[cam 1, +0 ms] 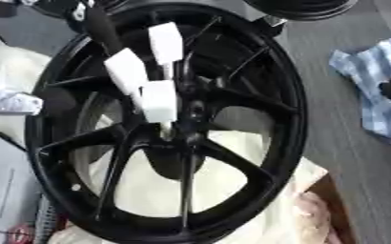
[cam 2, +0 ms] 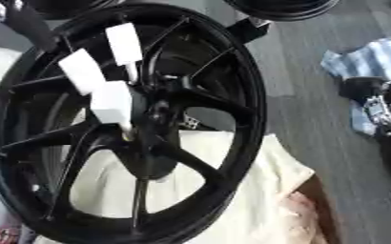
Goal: Pull the pin out of the wheel hub.
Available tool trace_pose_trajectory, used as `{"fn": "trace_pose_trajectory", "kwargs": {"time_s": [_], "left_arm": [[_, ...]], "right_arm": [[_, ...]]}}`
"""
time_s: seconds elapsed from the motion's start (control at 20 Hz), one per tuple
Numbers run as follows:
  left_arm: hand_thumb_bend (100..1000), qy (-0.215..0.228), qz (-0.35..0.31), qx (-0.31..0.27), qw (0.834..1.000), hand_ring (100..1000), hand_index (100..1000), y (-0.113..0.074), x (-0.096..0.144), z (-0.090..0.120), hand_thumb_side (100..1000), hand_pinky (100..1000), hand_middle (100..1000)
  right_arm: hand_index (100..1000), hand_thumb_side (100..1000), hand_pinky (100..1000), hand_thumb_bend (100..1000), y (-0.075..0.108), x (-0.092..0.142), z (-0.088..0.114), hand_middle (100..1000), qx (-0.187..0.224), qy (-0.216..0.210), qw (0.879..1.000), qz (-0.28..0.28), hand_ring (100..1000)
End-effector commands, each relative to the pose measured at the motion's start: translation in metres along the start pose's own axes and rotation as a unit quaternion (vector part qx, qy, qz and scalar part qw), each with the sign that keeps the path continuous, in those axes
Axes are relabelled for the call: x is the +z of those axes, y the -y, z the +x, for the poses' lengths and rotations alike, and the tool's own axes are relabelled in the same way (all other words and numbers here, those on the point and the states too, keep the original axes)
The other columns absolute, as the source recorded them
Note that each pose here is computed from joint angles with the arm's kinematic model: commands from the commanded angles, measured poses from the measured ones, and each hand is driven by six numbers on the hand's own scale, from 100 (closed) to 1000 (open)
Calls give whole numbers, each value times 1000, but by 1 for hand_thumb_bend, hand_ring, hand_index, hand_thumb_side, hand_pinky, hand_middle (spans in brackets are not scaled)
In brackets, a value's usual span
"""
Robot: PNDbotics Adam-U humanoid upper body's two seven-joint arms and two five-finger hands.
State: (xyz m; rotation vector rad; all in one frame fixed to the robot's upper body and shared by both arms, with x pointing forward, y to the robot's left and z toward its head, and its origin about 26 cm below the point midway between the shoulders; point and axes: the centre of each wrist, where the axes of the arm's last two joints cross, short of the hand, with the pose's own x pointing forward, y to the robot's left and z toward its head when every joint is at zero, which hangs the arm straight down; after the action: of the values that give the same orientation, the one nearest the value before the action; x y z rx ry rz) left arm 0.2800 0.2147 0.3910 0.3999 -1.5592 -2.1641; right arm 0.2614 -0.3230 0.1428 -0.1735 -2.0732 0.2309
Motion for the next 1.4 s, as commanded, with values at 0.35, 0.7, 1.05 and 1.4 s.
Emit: {"fn": "trace_pose_trajectory", "kwargs": {"time_s": [0.35,0.7,1.05,1.4], "left_arm": [[210,-13,9,-7,1000,848,885,-9,-3,6,299,833,820],[178,-27,8,-5,1000,847,877,-9,-10,-4,275,831,819],[157,-38,7,0,999,846,874,-9,-16,-13,280,828,816],[153,-44,3,6,999,846,872,-7,-20,-20,286,827,816]], "right_arm": [[707,686,926,100,-1,-2,3,594,3,6,1000,5,824],[708,699,927,100,-3,-3,3,594,1,7,1000,7,825],[708,711,928,100,-6,-4,3,595,0,8,1000,9,825],[709,716,929,100,-8,-5,4,595,-1,10,1000,11,826]]}}
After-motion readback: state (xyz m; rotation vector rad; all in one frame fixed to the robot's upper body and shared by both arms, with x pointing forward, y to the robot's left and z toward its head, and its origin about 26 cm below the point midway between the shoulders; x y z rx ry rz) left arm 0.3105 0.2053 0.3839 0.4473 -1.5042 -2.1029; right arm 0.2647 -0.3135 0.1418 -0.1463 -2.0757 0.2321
